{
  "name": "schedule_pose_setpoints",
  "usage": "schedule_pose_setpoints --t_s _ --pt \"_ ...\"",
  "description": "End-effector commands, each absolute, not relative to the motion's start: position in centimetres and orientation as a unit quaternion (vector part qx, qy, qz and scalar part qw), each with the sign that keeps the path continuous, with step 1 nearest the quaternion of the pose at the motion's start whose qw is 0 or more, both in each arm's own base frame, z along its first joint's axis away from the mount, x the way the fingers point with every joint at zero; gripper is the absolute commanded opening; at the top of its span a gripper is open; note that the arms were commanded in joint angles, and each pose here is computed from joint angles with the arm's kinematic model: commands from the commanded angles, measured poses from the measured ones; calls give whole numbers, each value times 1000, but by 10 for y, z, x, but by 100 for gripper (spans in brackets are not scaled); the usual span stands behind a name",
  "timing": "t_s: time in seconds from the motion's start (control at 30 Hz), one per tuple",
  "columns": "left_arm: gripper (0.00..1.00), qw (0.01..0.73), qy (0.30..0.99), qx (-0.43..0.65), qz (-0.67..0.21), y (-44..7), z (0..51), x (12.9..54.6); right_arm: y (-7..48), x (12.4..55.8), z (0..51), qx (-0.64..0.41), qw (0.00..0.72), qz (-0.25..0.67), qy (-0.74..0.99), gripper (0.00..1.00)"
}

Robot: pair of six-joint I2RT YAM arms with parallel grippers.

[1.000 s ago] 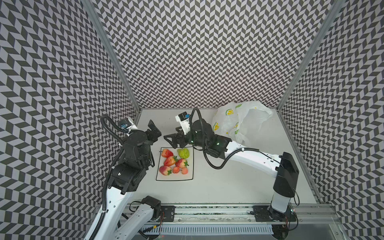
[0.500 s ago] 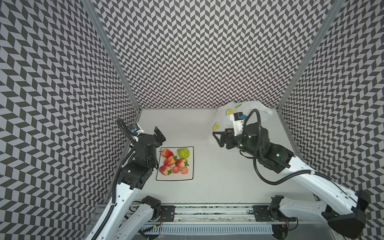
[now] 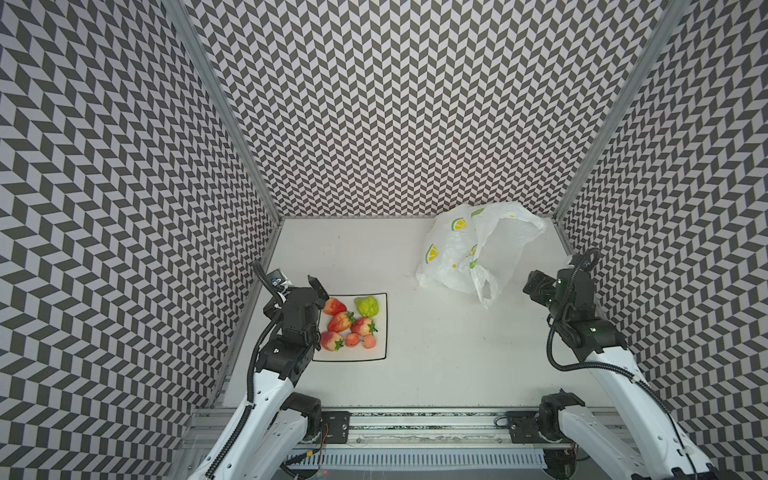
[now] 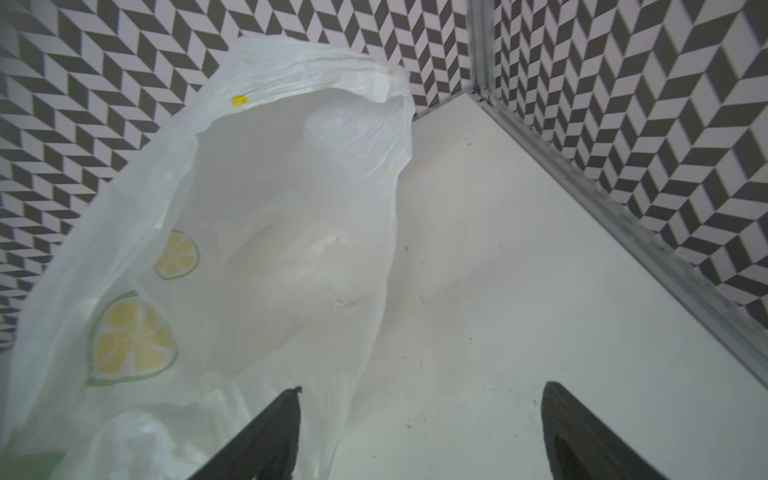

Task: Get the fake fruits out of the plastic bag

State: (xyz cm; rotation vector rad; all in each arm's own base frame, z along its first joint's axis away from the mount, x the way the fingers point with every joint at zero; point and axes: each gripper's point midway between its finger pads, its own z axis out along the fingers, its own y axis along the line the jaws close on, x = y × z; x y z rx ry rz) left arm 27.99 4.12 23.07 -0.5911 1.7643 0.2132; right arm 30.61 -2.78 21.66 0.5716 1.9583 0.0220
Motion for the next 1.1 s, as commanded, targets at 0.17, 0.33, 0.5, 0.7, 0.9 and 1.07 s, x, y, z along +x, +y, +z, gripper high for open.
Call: schedule_pose_setpoints --t_s 0.17,0.33,0.5,0.7,0.9,1.07 --pt "99 683 703 -165 108 34 214 297 -44 341 214 179 664 -21 725 92" --pt "100 689 708 -131 79 28 188 311 -35 366 184 140 656 -19 741 93" --pt "100 701 701 -116 62 29 174 316 -28 378 169 125 675 -1 727 94" --pt "100 724 682 -93 41 23 176 327 -18 384 164 85 696 10 713 94" --pt "100 735 675 -59 42 15 174 344 -12 365 157 69 719 18 691 95" --pt "100 732 678 -40 39 10 161 353 -12 370 154 66 710 17 701 97"
